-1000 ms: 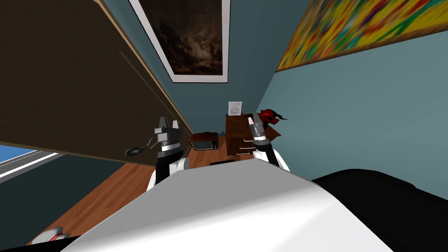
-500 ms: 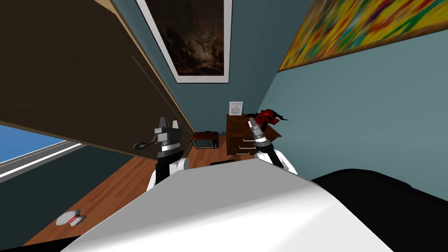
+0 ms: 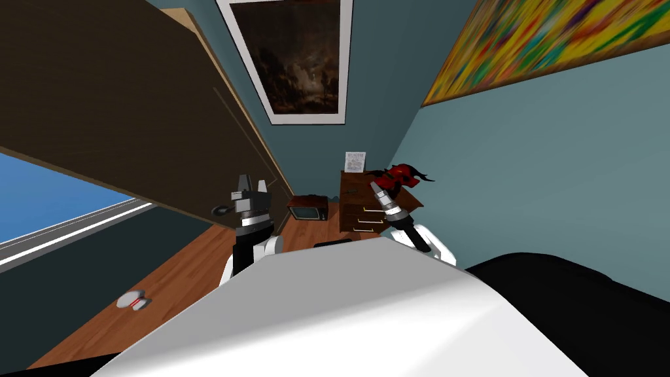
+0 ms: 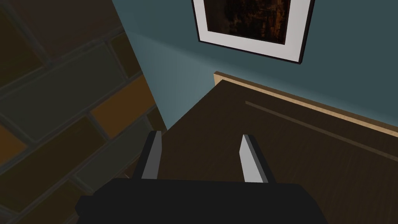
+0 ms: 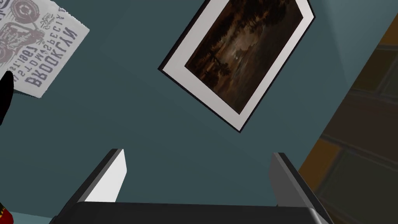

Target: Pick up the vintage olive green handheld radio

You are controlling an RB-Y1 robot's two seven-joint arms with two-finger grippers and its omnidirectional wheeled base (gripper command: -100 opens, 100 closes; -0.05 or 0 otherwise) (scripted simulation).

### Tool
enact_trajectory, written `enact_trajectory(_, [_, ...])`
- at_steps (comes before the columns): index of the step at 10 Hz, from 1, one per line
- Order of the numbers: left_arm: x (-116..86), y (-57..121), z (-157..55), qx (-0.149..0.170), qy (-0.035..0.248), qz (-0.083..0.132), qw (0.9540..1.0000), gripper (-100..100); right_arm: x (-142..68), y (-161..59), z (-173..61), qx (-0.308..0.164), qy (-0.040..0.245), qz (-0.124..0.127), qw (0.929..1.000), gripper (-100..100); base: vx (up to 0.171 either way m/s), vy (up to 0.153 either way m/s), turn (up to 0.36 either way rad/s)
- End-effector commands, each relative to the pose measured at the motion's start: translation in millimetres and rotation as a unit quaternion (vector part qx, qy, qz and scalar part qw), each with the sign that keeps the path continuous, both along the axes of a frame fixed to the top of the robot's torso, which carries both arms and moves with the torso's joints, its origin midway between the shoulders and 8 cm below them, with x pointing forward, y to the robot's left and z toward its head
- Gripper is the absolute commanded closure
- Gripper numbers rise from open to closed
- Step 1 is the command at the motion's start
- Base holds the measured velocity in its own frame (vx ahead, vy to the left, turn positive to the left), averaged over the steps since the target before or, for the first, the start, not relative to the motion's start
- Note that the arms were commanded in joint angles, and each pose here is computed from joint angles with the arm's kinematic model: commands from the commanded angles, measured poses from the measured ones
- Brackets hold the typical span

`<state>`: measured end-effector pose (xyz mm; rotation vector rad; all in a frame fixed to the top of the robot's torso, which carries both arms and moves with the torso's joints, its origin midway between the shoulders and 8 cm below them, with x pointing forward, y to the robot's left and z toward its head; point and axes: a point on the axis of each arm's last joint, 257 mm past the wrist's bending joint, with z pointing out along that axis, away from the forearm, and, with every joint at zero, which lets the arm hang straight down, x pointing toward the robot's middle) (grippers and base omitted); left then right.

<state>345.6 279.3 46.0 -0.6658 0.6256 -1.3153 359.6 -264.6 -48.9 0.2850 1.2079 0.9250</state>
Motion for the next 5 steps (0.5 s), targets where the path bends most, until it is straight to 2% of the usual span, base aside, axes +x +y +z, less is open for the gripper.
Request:
enact_trajectory(1, [0, 0.0, 0, 0.000, 0.000, 0.000, 1.0000, 0, -1, -12, -19, -0.044, 0.025, -0.011, 0.9987, -100, -0.035, -0.033, 0.140])
enact_trajectory(2, [0, 0.0, 0, 0.000, 0.000, 0.000, 1.0000, 0, -1, -10, -20, -0.053, 0.027, -0.005, 0.9982, -100, -0.039, -0.031, 0.082])
enact_trajectory(3, [0, 0.0, 0, 0.000, 0.000, 0.000, 1.0000, 0, -2, -23, -37, -0.088, 0.048, -0.017, 0.9948, -100, -0.052, -0.037, 0.184])
enact_trajectory(4, [0, 0.0, 0, 0.000, 0.000, 0.000, 1.0000, 0, -2, -22, -38, -0.098, 0.050, -0.011, 0.9939, -100, -0.057, -0.034, 0.077])
enact_trajectory(5, [0, 0.0, 0, 0.000, 0.000, 0.000, 1.0000, 0, -4, -37, -55, -0.133, 0.071, -0.022, 0.9884, -100, -0.052, -0.027, 0.131])
